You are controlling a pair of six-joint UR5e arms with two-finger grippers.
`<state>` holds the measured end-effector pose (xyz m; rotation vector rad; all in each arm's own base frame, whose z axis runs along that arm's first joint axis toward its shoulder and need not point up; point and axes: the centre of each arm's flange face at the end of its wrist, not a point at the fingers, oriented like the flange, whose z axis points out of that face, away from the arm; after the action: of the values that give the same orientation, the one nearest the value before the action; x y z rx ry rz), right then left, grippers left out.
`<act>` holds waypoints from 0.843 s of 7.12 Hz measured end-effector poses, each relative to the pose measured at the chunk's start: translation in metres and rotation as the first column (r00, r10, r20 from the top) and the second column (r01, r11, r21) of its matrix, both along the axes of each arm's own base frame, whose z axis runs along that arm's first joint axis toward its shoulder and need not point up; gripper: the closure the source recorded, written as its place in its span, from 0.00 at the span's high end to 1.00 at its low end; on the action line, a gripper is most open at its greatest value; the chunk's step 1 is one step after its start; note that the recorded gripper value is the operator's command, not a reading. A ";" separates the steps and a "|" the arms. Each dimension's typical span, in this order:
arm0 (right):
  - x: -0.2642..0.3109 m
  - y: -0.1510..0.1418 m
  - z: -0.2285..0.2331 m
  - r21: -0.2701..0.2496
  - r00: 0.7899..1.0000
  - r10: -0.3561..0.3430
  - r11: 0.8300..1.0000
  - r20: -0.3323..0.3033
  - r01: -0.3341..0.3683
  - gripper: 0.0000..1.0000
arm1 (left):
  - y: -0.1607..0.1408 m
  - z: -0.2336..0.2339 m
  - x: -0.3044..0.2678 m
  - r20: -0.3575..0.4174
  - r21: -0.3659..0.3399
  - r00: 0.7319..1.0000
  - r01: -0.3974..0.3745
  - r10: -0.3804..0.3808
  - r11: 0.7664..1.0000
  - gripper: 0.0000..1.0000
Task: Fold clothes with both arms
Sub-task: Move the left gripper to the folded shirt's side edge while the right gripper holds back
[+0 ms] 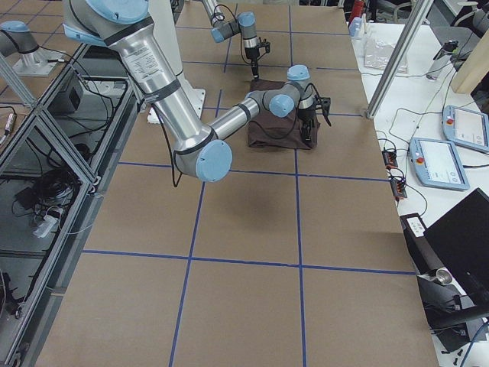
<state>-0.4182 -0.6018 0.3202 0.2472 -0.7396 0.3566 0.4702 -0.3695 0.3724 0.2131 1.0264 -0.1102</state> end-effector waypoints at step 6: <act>0.001 0.000 0.001 -0.001 1.000 0.000 1.000 0.000 0.000 1.00 | 0.008 0.000 0.005 0.001 -0.001 1.000 0.004 -0.004 1.000 0.00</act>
<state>-0.4173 -0.6018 0.3214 0.2458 -0.7392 0.3572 0.4755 -0.3615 0.3719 0.2144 1.0250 -0.1136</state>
